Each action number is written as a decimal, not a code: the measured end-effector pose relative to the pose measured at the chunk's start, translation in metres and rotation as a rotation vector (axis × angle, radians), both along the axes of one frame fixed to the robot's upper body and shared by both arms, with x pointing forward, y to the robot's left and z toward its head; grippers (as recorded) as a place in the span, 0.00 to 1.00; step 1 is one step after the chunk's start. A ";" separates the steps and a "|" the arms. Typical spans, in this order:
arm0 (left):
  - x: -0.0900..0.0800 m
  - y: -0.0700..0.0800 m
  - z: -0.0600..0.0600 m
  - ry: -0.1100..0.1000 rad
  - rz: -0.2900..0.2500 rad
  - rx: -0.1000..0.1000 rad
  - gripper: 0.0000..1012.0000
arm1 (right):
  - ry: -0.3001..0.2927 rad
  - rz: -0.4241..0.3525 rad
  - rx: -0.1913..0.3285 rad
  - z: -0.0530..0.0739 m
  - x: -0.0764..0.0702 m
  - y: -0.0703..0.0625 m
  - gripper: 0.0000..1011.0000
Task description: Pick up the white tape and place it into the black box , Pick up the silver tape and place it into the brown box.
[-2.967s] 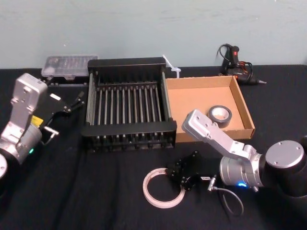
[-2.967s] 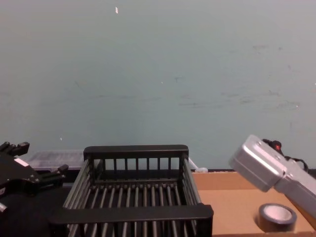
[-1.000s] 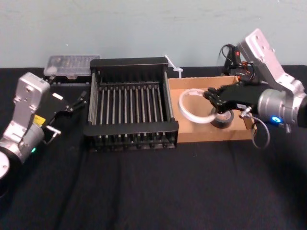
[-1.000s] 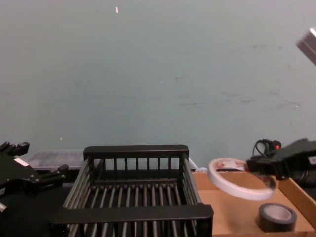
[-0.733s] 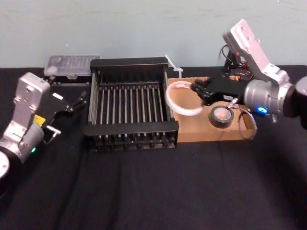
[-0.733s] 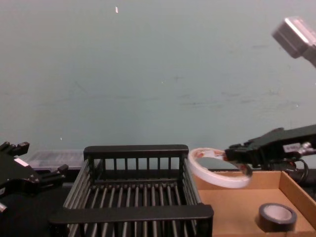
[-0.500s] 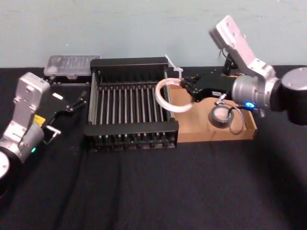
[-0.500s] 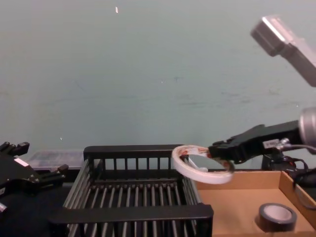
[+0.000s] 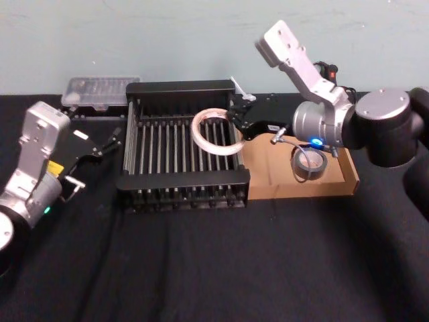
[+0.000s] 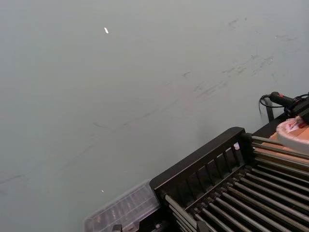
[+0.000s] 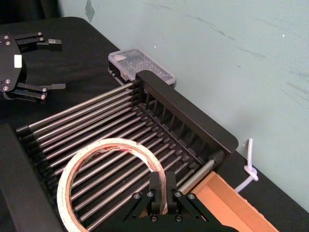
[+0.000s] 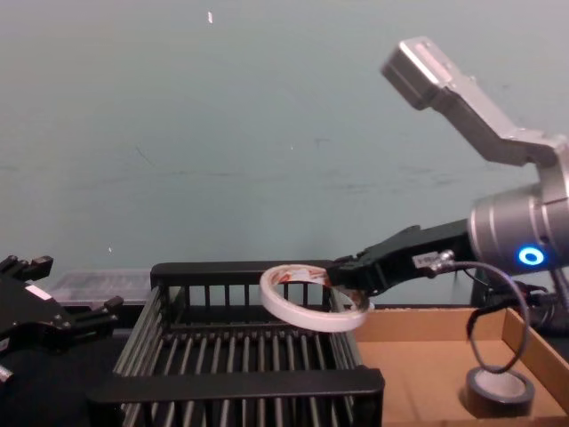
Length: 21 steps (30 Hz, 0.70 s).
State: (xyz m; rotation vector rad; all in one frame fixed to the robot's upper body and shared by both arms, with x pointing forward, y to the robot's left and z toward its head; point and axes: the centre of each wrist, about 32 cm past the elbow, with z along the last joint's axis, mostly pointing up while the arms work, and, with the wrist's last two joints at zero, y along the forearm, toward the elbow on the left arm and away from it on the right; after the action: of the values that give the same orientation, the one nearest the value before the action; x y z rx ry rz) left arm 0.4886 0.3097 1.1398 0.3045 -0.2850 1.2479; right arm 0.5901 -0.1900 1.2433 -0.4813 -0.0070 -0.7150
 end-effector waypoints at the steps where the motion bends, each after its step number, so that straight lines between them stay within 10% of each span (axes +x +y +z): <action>1: 0.000 0.000 0.000 0.000 0.000 0.000 0.99 | -0.001 0.000 0.000 0.000 0.000 0.002 0.08; 21: 0.000 0.000 0.000 0.000 0.000 0.000 0.99 | -0.022 -0.029 0.004 -0.007 0.002 0.018 0.08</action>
State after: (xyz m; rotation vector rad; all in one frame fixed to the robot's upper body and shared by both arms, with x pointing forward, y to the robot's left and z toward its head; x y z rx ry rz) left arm 0.4886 0.3097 1.1398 0.3045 -0.2851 1.2479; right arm 0.5919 -0.1716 1.2362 -0.4707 -0.0194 -0.7486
